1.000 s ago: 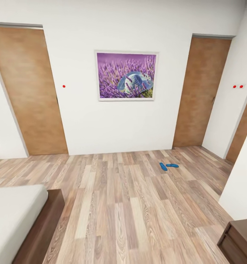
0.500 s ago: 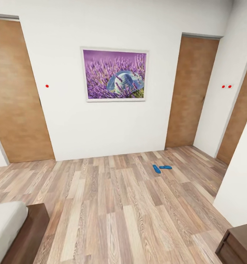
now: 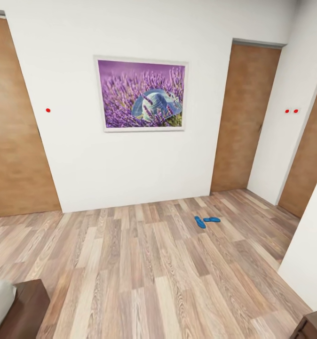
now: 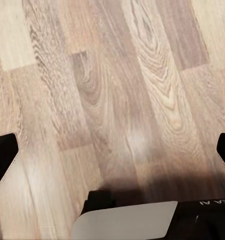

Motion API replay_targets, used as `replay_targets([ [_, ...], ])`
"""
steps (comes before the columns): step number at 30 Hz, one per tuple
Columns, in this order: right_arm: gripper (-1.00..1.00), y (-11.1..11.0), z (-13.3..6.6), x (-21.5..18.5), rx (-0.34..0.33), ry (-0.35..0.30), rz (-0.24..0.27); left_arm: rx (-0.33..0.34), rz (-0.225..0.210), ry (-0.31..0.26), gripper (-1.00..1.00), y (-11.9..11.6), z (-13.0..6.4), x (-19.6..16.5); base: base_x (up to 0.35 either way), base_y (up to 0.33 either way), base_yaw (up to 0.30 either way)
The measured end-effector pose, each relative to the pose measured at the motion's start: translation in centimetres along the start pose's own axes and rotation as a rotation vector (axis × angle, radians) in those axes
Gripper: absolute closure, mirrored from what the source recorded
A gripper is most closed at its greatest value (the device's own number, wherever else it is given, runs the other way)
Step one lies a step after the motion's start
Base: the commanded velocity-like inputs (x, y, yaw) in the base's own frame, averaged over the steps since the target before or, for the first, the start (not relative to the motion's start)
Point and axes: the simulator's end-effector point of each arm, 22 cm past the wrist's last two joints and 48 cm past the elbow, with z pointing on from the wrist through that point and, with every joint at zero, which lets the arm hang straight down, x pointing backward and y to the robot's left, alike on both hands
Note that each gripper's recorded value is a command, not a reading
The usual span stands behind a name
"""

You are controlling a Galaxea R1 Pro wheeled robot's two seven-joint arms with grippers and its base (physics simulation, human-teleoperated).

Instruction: In the bedroom, move the book from the bed onto either nightstand, and place the two sandals side by side next to the bed.

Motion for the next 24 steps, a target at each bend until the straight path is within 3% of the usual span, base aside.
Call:
replay_targets([
  [24, -1.0, 0.12, -0.02, 0.13, -0.002, 0.003, 0.0, 0.0, 0.0, -0.001, -1.0, 0.03, 0.0, -0.02, 0.329, 0.0, 0.0],
])
